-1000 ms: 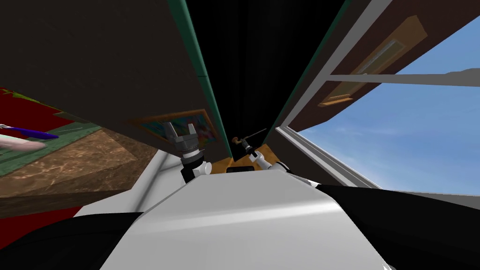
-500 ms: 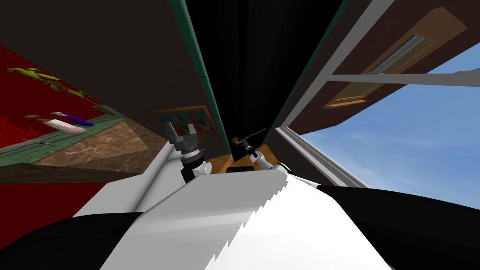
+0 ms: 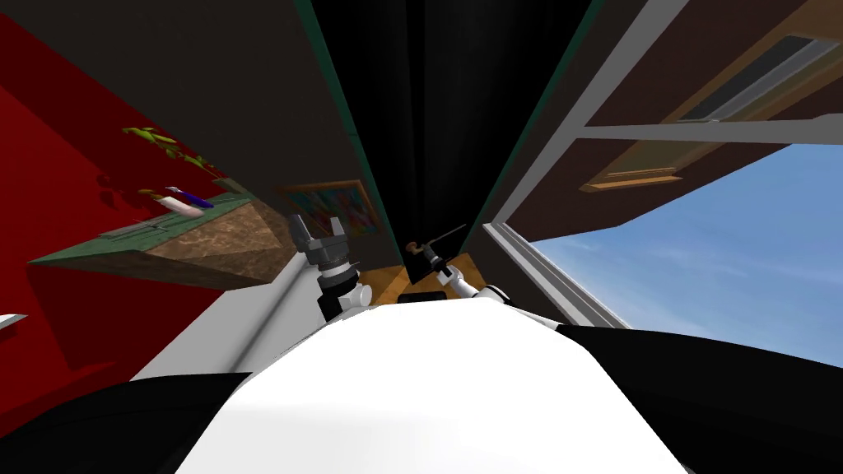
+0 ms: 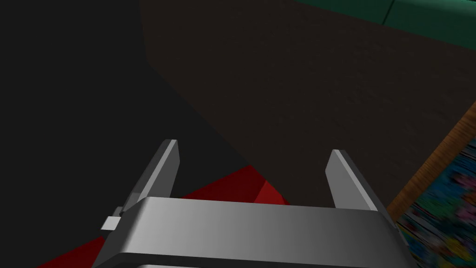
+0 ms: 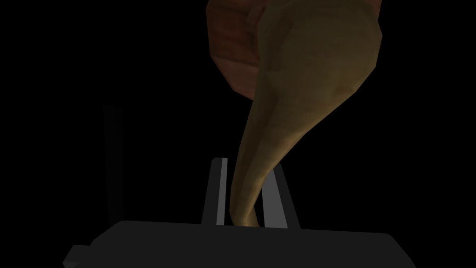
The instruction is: Push the door open
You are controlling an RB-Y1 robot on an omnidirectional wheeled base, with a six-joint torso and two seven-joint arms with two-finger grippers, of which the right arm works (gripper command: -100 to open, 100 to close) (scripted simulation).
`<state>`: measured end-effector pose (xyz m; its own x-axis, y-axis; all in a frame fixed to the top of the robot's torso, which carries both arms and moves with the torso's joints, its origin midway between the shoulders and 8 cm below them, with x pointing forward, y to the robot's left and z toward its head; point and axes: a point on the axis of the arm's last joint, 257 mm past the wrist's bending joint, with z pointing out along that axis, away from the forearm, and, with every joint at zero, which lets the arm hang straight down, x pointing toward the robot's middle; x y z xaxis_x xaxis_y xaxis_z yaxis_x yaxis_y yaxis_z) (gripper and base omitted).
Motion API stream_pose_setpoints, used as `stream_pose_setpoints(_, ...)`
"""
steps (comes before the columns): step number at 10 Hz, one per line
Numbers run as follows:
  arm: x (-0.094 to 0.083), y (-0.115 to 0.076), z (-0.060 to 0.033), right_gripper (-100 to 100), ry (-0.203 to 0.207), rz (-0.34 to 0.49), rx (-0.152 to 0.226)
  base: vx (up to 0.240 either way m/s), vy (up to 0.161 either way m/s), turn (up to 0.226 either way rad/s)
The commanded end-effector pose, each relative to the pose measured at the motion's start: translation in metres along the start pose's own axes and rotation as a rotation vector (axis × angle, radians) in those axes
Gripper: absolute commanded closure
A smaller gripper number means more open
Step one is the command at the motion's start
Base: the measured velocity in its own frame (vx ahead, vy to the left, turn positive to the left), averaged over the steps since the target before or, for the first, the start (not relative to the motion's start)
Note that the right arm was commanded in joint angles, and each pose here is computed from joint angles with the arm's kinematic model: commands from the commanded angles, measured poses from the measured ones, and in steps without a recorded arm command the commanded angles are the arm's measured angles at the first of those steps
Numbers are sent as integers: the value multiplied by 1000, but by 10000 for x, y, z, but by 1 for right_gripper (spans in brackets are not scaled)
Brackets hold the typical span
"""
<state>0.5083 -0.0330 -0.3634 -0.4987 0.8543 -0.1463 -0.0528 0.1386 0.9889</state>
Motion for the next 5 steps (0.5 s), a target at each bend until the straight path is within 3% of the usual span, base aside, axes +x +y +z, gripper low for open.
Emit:
stream_pose_setpoints(1,70,38,19,100,7,9,-8,-150,-195,144)
stream_pose_setpoints(5,289,120,76,100,26,37,-24,-150,-188,147)
